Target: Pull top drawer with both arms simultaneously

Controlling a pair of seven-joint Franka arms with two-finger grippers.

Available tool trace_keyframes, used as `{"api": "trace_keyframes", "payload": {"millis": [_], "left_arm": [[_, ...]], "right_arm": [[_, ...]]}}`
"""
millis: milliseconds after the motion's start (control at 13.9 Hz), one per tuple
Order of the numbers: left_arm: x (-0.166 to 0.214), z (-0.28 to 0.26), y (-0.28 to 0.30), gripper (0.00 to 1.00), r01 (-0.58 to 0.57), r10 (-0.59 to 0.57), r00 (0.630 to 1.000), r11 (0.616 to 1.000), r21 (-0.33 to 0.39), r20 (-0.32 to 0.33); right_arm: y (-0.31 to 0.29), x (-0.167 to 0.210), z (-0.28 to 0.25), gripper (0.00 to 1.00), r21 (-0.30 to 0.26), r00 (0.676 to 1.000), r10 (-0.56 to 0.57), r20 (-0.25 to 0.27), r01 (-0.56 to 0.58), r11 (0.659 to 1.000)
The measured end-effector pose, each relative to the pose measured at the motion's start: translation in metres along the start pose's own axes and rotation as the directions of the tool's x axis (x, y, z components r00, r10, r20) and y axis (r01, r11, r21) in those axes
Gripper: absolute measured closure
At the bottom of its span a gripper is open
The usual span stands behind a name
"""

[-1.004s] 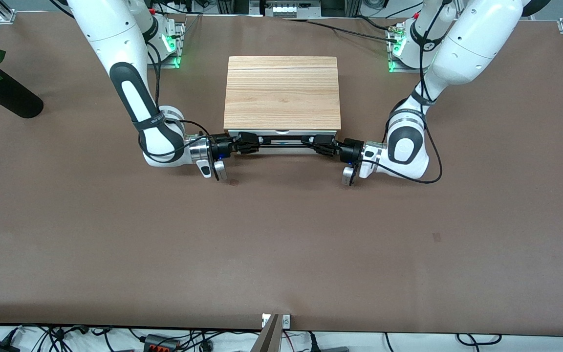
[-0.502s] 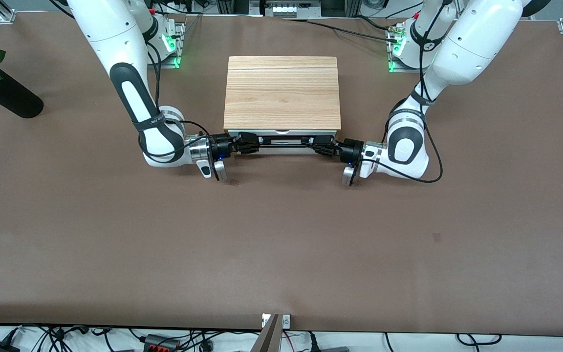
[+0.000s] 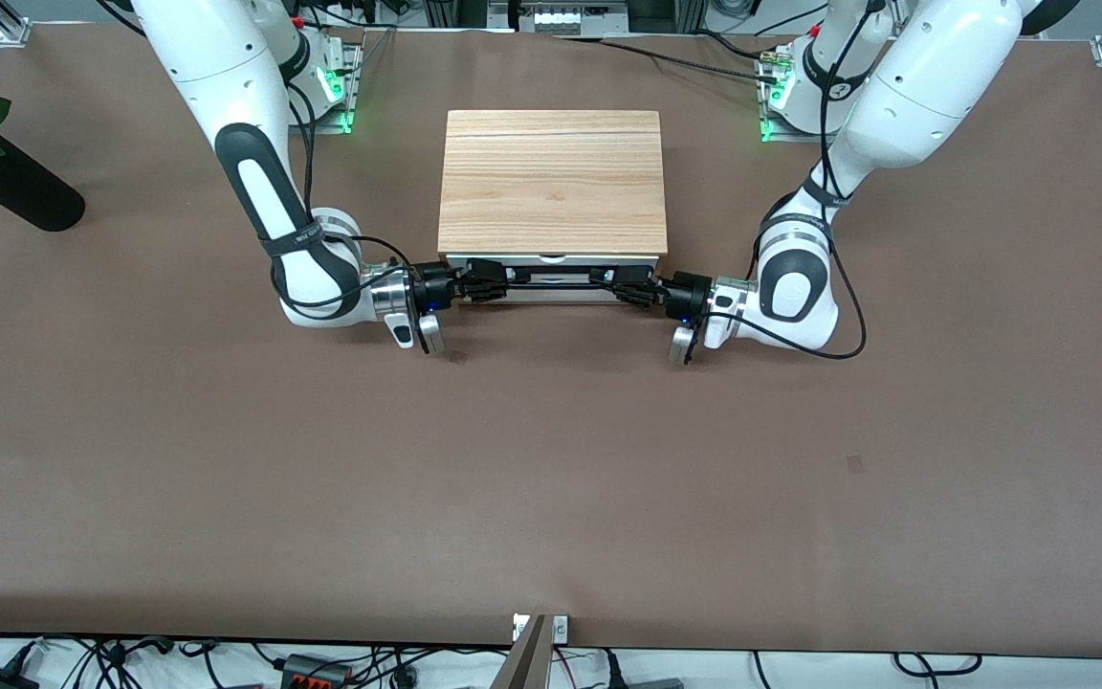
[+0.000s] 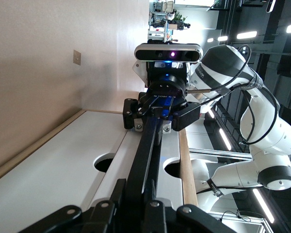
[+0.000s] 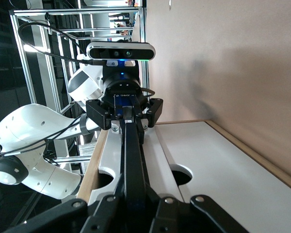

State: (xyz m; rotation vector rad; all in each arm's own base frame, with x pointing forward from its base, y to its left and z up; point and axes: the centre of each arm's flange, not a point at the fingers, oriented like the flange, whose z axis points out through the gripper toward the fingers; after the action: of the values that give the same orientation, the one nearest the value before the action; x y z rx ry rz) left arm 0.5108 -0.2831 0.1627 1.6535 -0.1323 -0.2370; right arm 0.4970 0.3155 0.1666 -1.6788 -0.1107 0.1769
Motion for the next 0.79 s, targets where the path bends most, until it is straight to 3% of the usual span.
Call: {"api": "trace_keyframes", "payload": {"millis": [789], "left_arm": [[0.021, -0.009, 0.002, 0.82, -0.007, 0.005, 0.996, 1.0, -0.024, -0.092]], "right_arm": [[0.001, 0.033, -0.006, 0.9, 0.018, 0.999, -0.037, -0.023, 0.038, 0.999]]}}
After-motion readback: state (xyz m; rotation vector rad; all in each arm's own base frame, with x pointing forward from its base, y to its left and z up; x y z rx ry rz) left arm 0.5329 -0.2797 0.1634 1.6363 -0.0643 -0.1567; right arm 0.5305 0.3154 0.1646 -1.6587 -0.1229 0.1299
